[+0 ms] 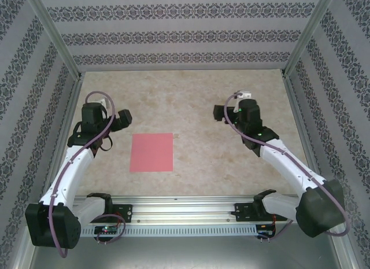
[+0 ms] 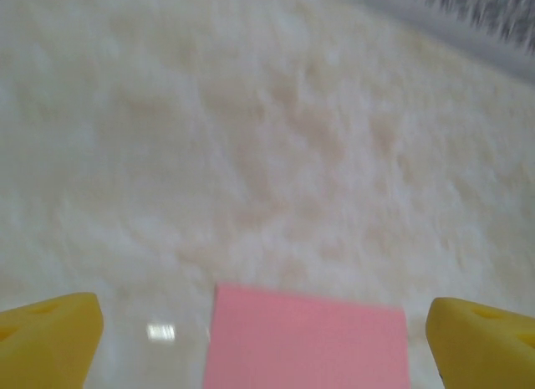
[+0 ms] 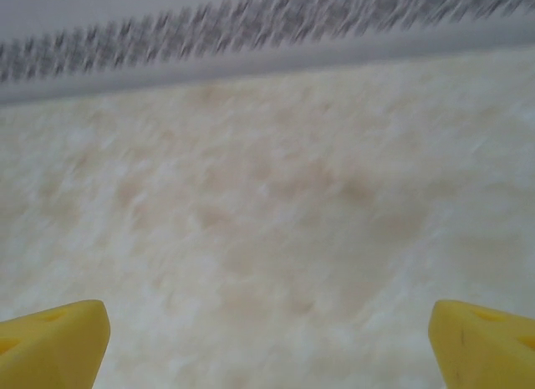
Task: Fold a paper plane with a square sheet of paper (fold left side to right side)
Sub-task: Pick up the square sheet of paper from the center of the table.
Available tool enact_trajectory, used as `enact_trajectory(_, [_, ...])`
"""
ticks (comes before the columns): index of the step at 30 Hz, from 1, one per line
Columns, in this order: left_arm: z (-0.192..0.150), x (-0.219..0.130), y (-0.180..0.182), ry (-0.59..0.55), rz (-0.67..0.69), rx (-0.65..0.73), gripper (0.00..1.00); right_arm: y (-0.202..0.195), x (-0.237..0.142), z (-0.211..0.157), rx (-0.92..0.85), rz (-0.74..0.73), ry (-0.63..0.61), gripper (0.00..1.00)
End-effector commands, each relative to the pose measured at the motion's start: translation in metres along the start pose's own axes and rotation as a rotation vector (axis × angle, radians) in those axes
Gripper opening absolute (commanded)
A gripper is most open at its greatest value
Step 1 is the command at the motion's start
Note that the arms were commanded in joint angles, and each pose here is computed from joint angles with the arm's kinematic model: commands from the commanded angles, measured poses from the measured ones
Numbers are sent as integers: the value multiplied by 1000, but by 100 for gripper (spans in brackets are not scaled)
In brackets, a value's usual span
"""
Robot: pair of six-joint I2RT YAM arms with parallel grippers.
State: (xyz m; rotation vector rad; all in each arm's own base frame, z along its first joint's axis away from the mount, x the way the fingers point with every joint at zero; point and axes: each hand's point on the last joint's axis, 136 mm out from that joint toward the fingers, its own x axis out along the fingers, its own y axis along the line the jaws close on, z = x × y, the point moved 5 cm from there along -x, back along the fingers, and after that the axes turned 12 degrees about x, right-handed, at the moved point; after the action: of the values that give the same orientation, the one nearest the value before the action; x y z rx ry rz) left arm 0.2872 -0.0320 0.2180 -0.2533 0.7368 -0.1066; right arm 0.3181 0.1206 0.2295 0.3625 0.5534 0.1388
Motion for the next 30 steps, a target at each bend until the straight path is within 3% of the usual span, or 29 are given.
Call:
enact_trajectory(1, [-69,-11,-14,359,-121,-209,100,19,5,-40,69,-48,187,98])
enact_trajectory(5, [-100,-18,-24,484,-223,-270,97,67,25,-78,21,-11,319,98])
enact_trajectory(14, [-128,-5,-28,544,-312,-337,87,156,84,-140,-67,26,498,94])
enact_trajectory(22, [-133,17,-29,587,-359,-344,85,176,127,-163,-120,-20,553,93])
enact_trajectory(30, [-135,42,-25,637,-350,-333,82,180,140,-183,-139,-37,602,93])
